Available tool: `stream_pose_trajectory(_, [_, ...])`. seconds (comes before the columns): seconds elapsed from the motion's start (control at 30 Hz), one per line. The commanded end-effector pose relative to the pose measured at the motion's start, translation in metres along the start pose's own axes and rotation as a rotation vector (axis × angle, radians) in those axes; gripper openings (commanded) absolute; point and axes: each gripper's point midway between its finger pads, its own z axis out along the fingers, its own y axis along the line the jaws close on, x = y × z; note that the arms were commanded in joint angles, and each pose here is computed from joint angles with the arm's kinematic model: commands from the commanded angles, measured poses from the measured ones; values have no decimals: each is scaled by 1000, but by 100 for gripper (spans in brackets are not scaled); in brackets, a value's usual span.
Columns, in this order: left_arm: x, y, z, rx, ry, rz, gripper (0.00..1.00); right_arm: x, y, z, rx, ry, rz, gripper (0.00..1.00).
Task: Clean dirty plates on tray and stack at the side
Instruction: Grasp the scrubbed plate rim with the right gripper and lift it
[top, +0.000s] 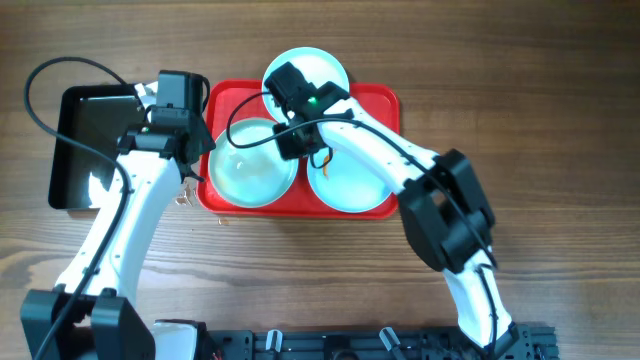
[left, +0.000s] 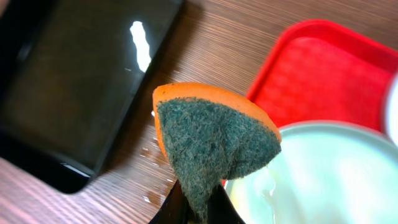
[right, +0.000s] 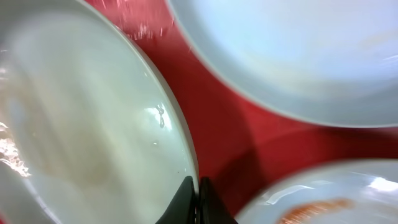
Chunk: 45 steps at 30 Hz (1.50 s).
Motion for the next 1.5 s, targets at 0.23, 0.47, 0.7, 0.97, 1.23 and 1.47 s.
stream_pose_trajectory(0.23, [22,-59,3,321,142,30,4,-64,-44,-137,327,-379,-128,4])
stream_pose_trajectory(0.47, [22,-58,5,318,142,30,4,-71,-73,-161,544,-416,-183,4])
stream_pose_trajectory(0.7, [20,-56,6,316,140,24,4,-74,-62,-171,631,-455,-247,4])
stream_pose_trajectory(0.97, [20,-56,6,317,139,23,4,-70,-31,-191,779,-511,-359,4])
stream_pose_trajectory(1.23, [20,-56,6,317,140,23,4,-67,-17,-205,869,-545,-406,4])
stream_pose_trajectory(1.47, [20,-56,6,317,140,23,4,-67,-17,-205,869,-547,-402,4])
